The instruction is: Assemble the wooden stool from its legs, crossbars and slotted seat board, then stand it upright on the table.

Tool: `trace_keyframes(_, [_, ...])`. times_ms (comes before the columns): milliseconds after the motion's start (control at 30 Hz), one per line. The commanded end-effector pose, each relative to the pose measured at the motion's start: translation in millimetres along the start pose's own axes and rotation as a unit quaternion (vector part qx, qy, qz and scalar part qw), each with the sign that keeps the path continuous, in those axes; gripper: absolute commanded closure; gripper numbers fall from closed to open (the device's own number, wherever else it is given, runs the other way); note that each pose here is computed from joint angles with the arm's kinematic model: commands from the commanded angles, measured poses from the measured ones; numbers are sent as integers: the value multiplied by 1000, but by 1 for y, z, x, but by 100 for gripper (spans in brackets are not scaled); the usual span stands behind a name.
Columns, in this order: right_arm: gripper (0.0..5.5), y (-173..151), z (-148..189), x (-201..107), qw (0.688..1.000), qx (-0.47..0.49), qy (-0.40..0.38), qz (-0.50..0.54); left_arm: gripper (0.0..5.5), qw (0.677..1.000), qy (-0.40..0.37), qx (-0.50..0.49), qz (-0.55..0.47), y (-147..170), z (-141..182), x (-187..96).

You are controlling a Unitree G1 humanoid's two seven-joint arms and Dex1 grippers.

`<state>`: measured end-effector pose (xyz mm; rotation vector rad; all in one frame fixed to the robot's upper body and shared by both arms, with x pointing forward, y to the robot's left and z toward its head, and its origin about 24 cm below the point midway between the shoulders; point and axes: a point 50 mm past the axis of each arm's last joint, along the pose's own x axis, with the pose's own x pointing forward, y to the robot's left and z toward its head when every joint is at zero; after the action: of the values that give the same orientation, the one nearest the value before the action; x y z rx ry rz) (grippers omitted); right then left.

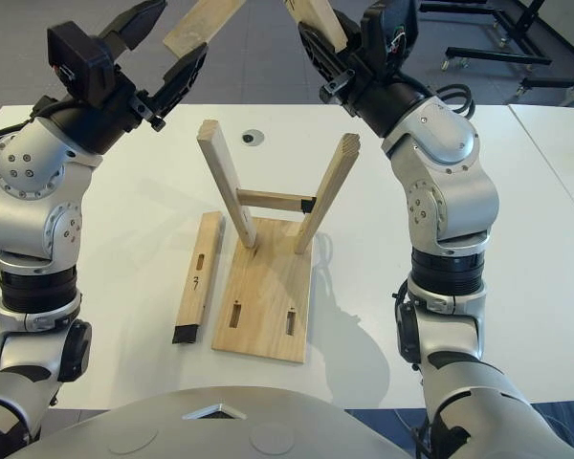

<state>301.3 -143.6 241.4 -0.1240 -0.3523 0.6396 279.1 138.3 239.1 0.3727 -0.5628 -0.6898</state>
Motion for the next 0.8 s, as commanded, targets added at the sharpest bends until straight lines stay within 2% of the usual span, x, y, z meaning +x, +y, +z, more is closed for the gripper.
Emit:
trace_keyframes(33, [438,-1,1,-3,1000,-9,-2,2,265,1000,9,-2,4,2,-4,-2])
trace_keyframes(800, [438,-8,2,-6,999,-31,7,6,265,1000,11,-2,-1,2,-6,-3])
